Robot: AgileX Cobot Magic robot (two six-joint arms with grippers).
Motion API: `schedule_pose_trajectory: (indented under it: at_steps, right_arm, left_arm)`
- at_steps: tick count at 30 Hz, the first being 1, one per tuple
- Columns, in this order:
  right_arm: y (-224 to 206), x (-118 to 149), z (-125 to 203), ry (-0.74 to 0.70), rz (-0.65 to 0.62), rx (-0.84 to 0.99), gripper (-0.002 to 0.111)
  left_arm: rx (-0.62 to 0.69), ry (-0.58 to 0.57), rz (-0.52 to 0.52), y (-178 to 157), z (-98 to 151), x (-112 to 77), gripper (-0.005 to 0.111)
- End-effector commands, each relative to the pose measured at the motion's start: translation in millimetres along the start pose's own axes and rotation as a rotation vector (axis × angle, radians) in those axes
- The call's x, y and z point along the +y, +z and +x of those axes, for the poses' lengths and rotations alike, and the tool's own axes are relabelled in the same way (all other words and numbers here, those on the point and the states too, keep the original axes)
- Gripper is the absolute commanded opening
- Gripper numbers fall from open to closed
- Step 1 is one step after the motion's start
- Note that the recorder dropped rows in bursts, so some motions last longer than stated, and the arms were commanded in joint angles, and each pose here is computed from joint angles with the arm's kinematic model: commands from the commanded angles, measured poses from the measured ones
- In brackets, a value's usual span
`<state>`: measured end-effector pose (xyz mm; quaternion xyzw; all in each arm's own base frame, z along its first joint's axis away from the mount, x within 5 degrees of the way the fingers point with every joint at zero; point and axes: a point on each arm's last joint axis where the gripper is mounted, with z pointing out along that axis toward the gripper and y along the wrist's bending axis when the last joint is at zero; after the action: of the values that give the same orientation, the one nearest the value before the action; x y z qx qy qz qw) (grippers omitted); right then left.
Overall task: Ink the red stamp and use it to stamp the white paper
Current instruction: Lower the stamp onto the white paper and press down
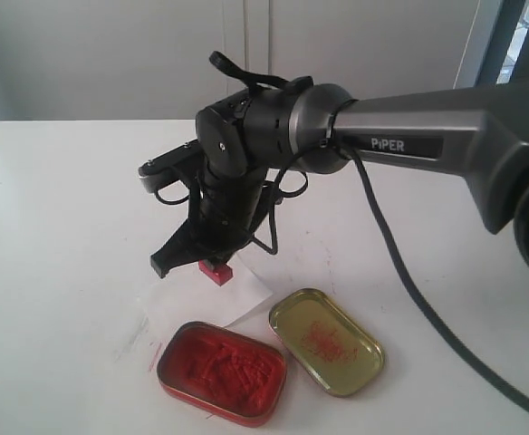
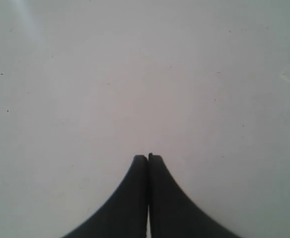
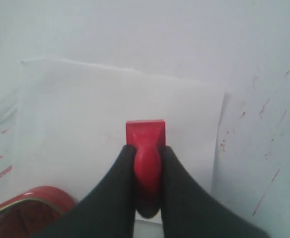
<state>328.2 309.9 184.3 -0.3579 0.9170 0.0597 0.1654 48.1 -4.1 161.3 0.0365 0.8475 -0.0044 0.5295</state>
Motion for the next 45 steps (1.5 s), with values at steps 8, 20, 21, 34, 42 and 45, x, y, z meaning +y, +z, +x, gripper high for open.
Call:
schedule_pose_trajectory:
  at_steps: [8, 20, 21, 34, 42, 45]
  right_arm:
    - [7.2, 0.2, -2.7, 0.018, 0.005, -0.031, 0.0]
    - [20.3, 2.3, 1.0, 0.038, -0.015, 0.003, 0.0]
    - [20.3, 2.3, 1.0, 0.038, -0.015, 0.003, 0.0]
    - [50.0, 2.6, 10.9, 0.038, -0.012, 0.074, 0.0]
    - [75.3, 6.1, 21.8, 0.038, -0.018, 0.147, 0.0]
    - [79.3, 7.2, 24.4, 0.036, -0.018, 0.163, 0.0]
  left_arm:
    - [0.014, -0.004, 0.002, 1.2, 3.6, -0.3, 0.0]
    - [0.014, -0.004, 0.002, 1.2, 3.6, -0.3, 0.0]
    - [0.014, -0.004, 0.002, 1.2, 3.6, -0.3, 0.0]
    - [0.014, -0.004, 0.002, 1.2, 3.6, -0.3, 0.0]
    - [0.014, -0.004, 0.002, 1.2, 3.6, -0.3, 0.0]
    - [0.014, -0.004, 0.002, 1.2, 3.6, -0.3, 0.0]
